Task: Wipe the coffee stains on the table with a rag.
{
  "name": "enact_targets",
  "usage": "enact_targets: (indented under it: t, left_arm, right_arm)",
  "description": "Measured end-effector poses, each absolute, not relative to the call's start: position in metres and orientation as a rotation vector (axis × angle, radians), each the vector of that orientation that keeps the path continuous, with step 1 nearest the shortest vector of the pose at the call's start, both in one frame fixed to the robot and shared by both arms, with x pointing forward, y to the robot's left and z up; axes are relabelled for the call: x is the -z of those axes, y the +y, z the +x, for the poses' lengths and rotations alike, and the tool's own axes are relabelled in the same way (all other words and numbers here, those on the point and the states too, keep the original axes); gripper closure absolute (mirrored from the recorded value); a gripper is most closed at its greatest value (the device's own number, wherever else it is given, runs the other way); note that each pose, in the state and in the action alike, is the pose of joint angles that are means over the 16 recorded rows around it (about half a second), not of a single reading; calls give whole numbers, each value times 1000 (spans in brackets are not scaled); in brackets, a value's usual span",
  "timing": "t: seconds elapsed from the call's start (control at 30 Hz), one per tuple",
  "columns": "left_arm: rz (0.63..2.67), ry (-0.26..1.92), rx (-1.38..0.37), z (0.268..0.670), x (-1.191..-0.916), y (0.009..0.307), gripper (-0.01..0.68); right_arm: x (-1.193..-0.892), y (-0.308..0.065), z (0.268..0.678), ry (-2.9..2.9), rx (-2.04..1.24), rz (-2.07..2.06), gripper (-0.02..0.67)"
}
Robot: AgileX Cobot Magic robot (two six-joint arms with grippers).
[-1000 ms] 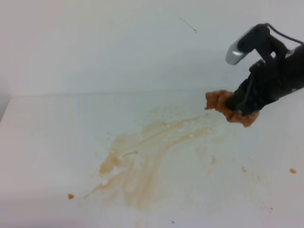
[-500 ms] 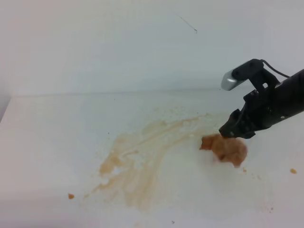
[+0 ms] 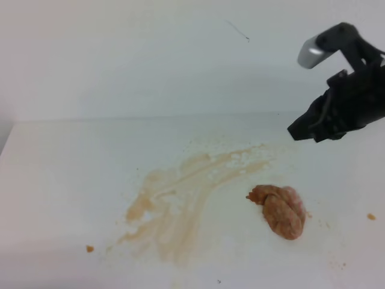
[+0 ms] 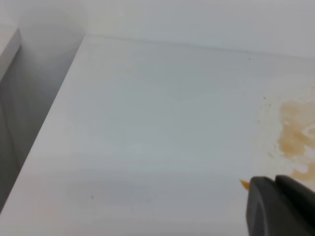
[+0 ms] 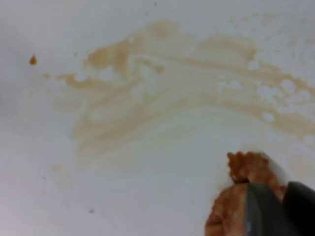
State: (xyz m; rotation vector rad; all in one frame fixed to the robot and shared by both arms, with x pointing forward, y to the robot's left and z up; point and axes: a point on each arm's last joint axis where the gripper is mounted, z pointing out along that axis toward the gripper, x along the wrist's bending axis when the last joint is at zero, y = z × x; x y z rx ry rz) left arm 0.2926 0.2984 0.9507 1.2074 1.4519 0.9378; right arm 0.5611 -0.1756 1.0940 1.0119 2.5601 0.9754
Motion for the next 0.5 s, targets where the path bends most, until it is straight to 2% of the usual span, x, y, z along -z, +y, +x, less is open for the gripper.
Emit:
enact_targets:
  t: [0.1,0.2,0.5]
  left_arm:
    - [1208,1452,-937,293,-951,298,672]
    - [1208,1453,-937,293,-951,298,672]
    - [1209,1454,-936,293,-950,298,672]
  right_arm:
    - [-1116,-181,548,2503,-984,1002,601]
    - [-1136,-187,535,2439,-1006,1023,643]
    - [-1170,-195,508,2301,-1103,1120,647]
